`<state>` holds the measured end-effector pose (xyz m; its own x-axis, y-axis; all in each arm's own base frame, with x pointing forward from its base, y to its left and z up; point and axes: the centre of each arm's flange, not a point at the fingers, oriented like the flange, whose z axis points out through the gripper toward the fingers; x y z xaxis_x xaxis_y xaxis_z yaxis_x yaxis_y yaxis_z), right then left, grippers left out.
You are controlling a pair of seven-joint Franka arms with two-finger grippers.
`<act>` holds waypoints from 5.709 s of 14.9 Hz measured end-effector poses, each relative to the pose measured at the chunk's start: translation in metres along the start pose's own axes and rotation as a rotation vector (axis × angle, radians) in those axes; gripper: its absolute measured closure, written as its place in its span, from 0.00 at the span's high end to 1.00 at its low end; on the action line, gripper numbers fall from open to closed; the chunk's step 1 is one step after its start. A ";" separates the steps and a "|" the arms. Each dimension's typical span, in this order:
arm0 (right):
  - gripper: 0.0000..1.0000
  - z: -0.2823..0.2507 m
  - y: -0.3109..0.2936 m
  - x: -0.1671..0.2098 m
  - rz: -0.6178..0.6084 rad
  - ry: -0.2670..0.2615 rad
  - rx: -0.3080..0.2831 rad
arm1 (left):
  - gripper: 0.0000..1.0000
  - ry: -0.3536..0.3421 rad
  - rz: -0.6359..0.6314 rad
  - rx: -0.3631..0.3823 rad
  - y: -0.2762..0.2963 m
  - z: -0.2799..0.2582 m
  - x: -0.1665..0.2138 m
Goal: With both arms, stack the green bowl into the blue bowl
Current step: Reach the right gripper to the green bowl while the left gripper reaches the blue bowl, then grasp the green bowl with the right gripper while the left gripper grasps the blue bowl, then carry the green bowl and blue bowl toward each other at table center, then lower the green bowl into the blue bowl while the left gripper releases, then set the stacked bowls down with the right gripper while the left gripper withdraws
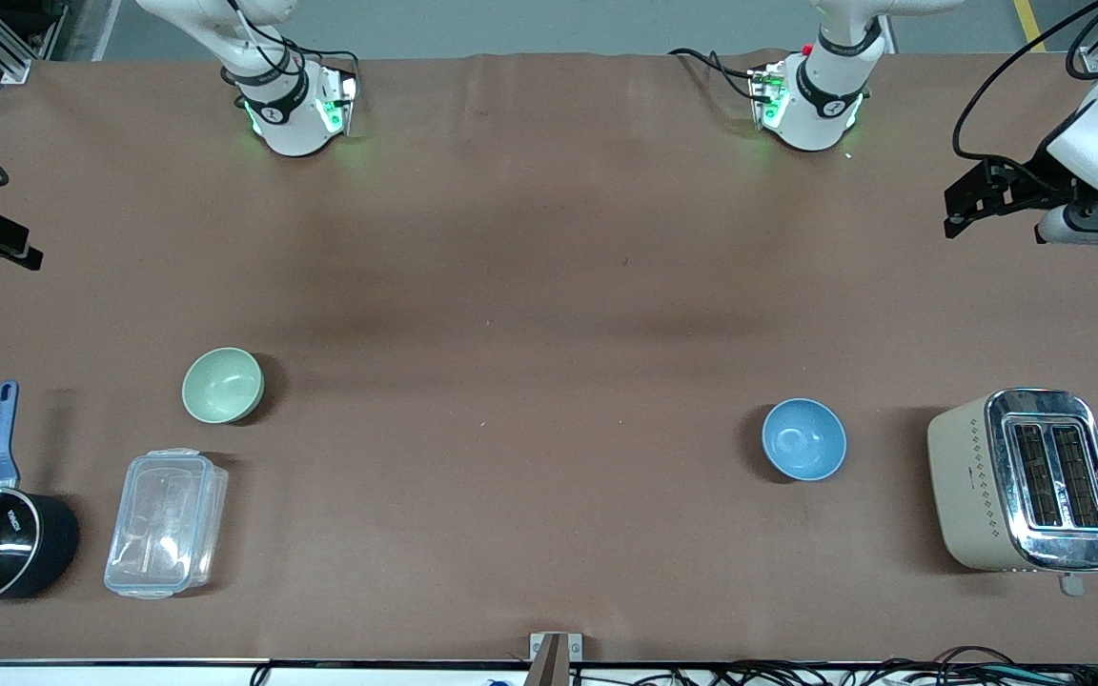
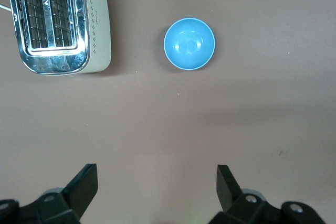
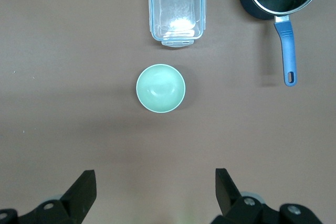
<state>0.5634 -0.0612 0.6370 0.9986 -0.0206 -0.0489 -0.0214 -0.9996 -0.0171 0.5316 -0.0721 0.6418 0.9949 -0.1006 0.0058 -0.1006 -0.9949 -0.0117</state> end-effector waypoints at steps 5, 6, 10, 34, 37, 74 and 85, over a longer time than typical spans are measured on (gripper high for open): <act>1.00 -0.001 -0.001 0.001 -0.001 0.010 -0.001 | 1.00 -0.018 0.000 -0.001 0.000 0.010 0.006; 1.00 -0.001 -0.001 0.001 -0.002 0.010 -0.001 | 1.00 -0.034 0.001 -0.002 0.000 0.024 0.016; 1.00 0.008 0.002 0.003 0.004 0.004 -0.001 | 1.00 -0.017 0.010 -0.018 0.006 0.117 0.084; 1.00 0.443 0.029 0.010 -0.065 0.196 -0.069 | 0.09 -0.006 -0.061 -0.054 -0.015 0.432 0.136; 0.88 0.444 0.030 0.009 -0.068 0.195 -0.069 | 0.06 0.026 -0.091 -0.075 0.012 0.407 0.140; 0.06 0.318 -0.400 -0.015 0.242 0.054 -0.041 | 0.99 0.051 -0.350 -0.233 0.294 0.270 0.117; 0.06 0.361 -0.457 -0.041 0.286 0.087 -0.011 | 1.00 0.112 -0.258 0.067 0.089 0.101 0.104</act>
<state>0.5147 0.4025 0.2868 0.9524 -0.3029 0.0356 -0.3029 -0.9530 -0.0043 0.6264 -0.1697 0.5402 0.9802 0.1511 0.1280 0.1599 -0.9852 -0.0616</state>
